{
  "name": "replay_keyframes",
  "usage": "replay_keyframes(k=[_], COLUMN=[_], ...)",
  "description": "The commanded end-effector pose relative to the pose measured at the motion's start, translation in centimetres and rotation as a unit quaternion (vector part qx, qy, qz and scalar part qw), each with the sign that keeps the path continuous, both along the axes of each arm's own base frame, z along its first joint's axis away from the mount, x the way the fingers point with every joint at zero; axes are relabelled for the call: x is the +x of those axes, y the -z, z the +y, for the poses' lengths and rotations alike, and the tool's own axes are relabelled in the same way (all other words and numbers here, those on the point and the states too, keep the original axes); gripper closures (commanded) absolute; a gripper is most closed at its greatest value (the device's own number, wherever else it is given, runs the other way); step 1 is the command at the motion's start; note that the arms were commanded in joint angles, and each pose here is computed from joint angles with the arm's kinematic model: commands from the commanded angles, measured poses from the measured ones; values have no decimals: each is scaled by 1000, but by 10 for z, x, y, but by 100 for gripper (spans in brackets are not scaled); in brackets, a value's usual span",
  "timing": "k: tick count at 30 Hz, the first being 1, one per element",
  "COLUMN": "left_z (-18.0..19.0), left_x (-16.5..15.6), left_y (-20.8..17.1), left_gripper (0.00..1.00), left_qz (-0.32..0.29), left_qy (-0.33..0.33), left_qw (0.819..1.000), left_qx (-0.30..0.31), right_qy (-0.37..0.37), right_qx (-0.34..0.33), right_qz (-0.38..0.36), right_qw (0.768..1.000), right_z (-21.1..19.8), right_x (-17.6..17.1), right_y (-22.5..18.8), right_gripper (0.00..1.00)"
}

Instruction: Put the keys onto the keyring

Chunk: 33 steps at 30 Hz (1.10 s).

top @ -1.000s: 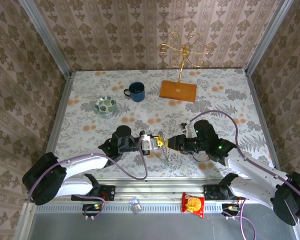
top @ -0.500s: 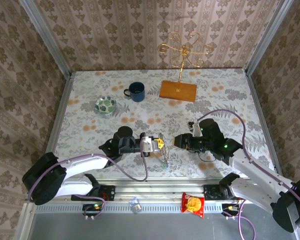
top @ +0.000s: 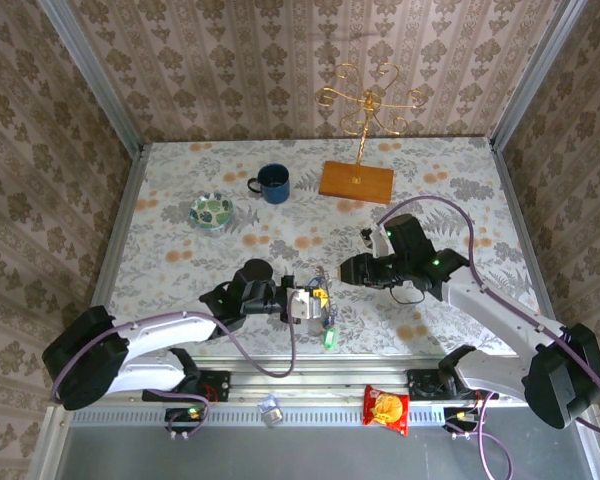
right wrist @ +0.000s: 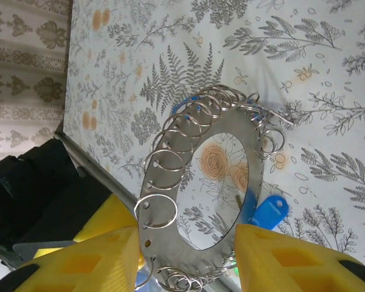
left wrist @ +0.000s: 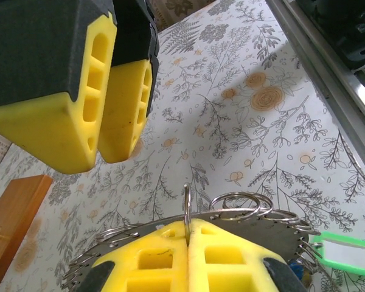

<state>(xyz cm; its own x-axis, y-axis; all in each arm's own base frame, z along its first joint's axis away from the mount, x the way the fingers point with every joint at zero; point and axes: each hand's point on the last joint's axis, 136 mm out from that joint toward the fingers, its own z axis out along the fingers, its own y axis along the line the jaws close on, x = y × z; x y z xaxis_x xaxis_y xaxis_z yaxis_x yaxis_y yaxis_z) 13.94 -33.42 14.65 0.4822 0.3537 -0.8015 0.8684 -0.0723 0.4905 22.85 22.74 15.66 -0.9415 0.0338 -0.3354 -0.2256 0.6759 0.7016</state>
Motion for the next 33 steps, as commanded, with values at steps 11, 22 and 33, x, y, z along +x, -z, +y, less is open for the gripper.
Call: replay_keyframes(k=[11, 22, 33], left_z=[2, 1, 1], left_x=[-2, -2, -1], left_y=[-5, -5, -4], left_gripper=[100, 100, 100], left_qz=[-28, -27, -29], left_qy=[5, 4, 0], left_qw=[1000, 1000, 1000], left_qx=[-1, -1, -1], right_qy=[-71, -91, -91], right_qx=[99, 119, 116], right_qz=[31, 58, 57], right_qw=[992, 987, 987], right_z=[40, 49, 46], right_x=[1, -6, -10], right_y=[0, 11, 10], right_gripper=[47, 47, 58])
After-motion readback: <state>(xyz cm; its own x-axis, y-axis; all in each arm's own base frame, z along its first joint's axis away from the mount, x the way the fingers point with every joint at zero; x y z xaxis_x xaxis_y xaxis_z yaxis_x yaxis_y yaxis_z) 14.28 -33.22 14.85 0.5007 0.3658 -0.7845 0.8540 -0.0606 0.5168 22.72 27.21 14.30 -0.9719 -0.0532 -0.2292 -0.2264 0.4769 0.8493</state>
